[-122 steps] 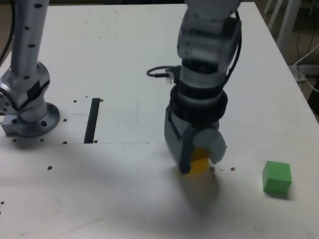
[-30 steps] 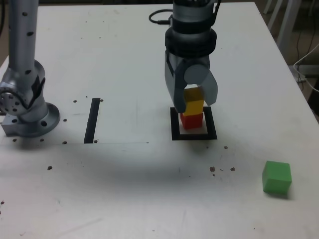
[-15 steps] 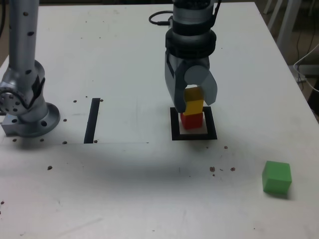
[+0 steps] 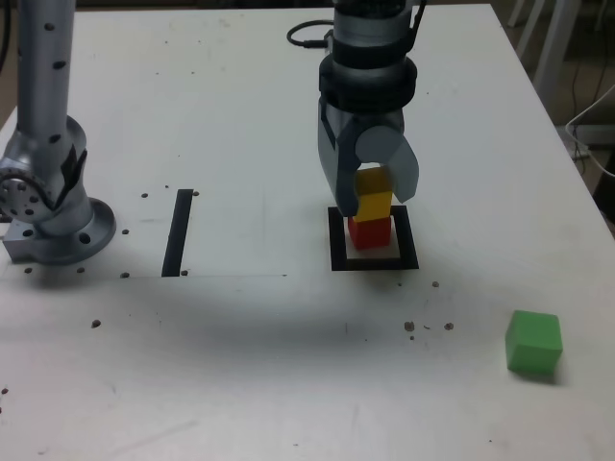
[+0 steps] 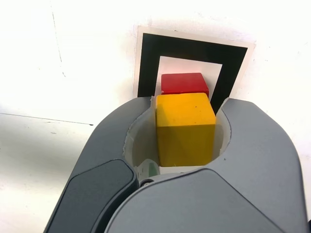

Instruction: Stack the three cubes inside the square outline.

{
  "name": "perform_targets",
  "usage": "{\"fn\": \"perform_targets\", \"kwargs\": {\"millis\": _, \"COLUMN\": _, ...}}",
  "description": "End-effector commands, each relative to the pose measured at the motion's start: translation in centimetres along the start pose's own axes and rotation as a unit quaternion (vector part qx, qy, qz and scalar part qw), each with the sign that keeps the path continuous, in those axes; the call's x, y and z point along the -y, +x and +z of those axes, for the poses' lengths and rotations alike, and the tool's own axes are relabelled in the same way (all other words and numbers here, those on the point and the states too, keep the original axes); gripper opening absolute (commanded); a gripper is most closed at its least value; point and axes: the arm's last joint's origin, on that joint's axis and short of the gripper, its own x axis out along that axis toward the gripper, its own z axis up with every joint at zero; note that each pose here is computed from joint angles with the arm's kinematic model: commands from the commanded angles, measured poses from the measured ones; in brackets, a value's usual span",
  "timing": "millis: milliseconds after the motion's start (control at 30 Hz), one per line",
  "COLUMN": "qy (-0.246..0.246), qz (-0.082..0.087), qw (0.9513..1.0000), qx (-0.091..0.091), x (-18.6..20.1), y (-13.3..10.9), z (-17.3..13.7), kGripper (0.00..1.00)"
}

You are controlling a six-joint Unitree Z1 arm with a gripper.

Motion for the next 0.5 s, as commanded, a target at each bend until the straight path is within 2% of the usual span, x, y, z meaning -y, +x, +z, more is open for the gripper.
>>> {"fn": "perform_targets", "kwargs": {"millis": 0, "qy": 0.001, "qz": -0.001, "qw": 1.0000, "qx": -0.002, "x": -0.03, "y": 0.07, "z": 0.04, "kGripper": 0.37}}
{"fn": "perform_targets", "kwargs": {"millis": 133, "qy": 0.004, "qz": -0.004, "qw": 1.0000, "qx": -0.005, "x": -0.04, "y": -0.03, "z": -0.12, "kGripper": 0.51}}
{"fn": "perform_targets", "kwargs": {"millis": 300, "qy": 0.007, "qz": -0.007, "qw": 0.9999, "qx": -0.008, "x": -0.03, "y": -0.12, "z": -0.23, "kGripper": 0.85}}
{"fn": "perform_targets", "kwargs": {"millis": 367, "qy": 0.007, "qz": -0.008, "qw": 0.9999, "qx": -0.008, "x": -0.02, "y": -0.14, "z": -0.25, "kGripper": 0.95}}
{"fn": "perform_targets", "kwargs": {"millis": 467, "qy": 0.008, "qz": -0.010, "qw": 0.9999, "qx": -0.008, "x": 0.00, "y": -0.21, "z": -0.25, "kGripper": 0.99}}
